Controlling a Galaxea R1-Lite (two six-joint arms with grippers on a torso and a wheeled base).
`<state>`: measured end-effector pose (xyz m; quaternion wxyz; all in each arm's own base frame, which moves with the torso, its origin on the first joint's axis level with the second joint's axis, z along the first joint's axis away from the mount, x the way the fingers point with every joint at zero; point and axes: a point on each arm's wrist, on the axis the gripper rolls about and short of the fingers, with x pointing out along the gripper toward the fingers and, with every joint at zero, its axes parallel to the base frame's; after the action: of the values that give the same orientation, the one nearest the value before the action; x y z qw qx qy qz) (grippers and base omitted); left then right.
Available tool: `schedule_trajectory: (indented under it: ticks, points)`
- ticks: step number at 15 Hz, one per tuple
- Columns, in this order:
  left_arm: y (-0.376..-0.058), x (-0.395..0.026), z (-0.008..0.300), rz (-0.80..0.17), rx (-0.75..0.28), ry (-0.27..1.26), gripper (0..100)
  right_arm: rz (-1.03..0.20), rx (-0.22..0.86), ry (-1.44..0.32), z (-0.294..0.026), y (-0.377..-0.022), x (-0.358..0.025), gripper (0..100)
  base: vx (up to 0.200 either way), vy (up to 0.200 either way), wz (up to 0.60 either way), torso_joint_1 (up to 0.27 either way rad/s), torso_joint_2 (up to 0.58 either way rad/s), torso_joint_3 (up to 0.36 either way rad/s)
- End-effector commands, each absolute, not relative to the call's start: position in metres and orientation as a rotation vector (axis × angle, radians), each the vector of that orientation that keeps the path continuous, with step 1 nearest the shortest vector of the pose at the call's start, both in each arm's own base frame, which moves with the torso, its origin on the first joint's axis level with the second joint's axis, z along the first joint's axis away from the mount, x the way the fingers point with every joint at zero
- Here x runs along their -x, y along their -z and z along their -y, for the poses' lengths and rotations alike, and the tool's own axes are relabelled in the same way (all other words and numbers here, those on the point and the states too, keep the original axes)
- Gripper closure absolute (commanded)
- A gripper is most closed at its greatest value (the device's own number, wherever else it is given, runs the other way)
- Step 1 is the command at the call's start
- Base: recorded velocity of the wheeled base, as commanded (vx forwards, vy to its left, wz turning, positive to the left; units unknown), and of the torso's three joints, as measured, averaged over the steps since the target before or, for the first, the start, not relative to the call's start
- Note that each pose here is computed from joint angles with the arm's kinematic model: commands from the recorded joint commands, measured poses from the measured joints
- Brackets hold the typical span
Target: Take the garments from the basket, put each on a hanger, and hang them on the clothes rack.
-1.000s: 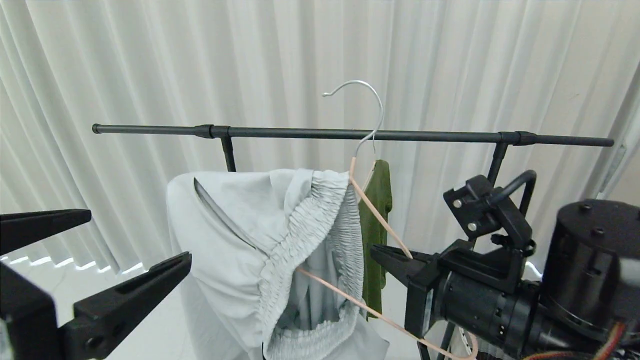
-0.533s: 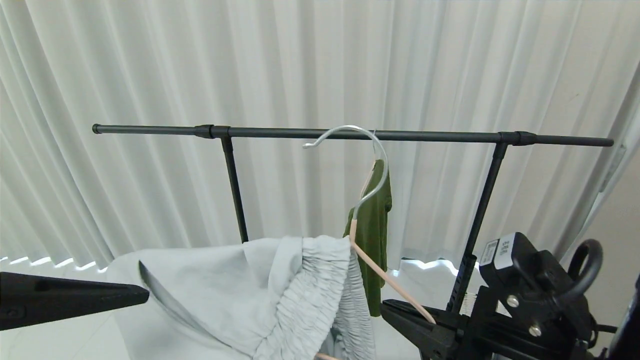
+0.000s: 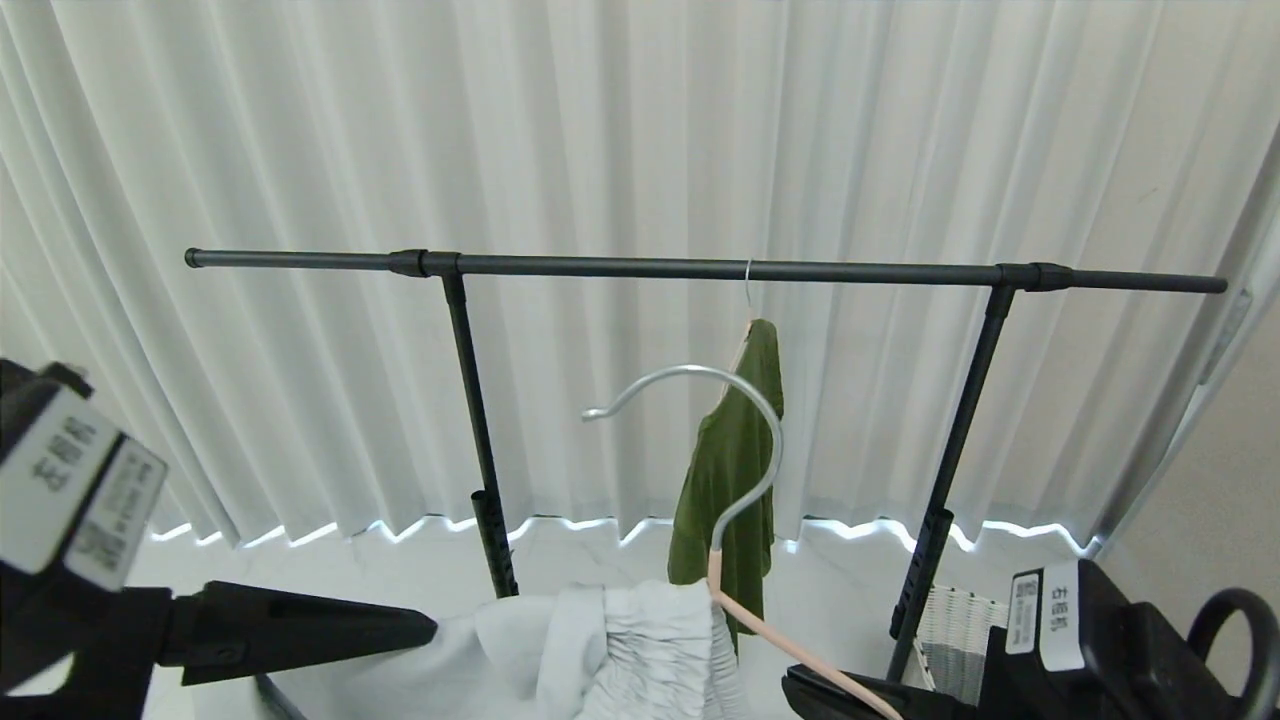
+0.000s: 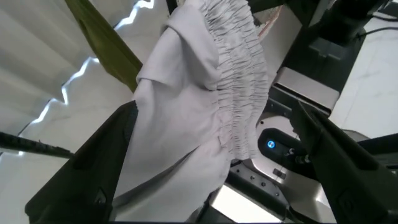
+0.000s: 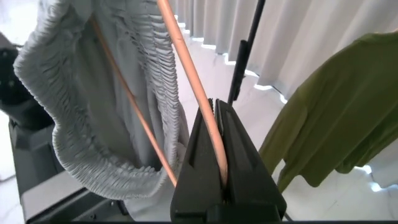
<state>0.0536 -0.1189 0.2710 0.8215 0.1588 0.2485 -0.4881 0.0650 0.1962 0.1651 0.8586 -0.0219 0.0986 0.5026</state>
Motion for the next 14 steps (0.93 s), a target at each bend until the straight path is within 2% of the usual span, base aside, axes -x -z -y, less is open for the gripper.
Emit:
schedule_trajectory:
  ticks: [1,5,8,14]
  points:
    - [-0.256,-0.062,0.125,-0.562,-0.341,1.009,0,-0.199,0.079,-1.075,-0.192,-0.162,-0.06,100,0.0,0.0,0.0,0.0,0.0,0.0]
    - [-0.239,-0.07,0.138,-0.592,-0.322,1.054,0,-0.154,0.115,-1.116,-0.194,-0.163,-0.054,100,0.0,0.0,0.0,0.0,0.0,0.0]
    - [-0.238,-0.074,0.142,-0.574,-0.308,1.05,0,-0.159,0.112,-1.102,-0.192,-0.161,-0.055,100,0.0,0.0,0.0,0.0,0.0,0.0]
    - [-0.258,-0.058,0.111,-0.372,-0.361,1.096,0,-0.188,0.094,-0.972,-0.172,-0.154,-0.077,100,0.0,0.0,0.0,0.0,0.0,0.0]
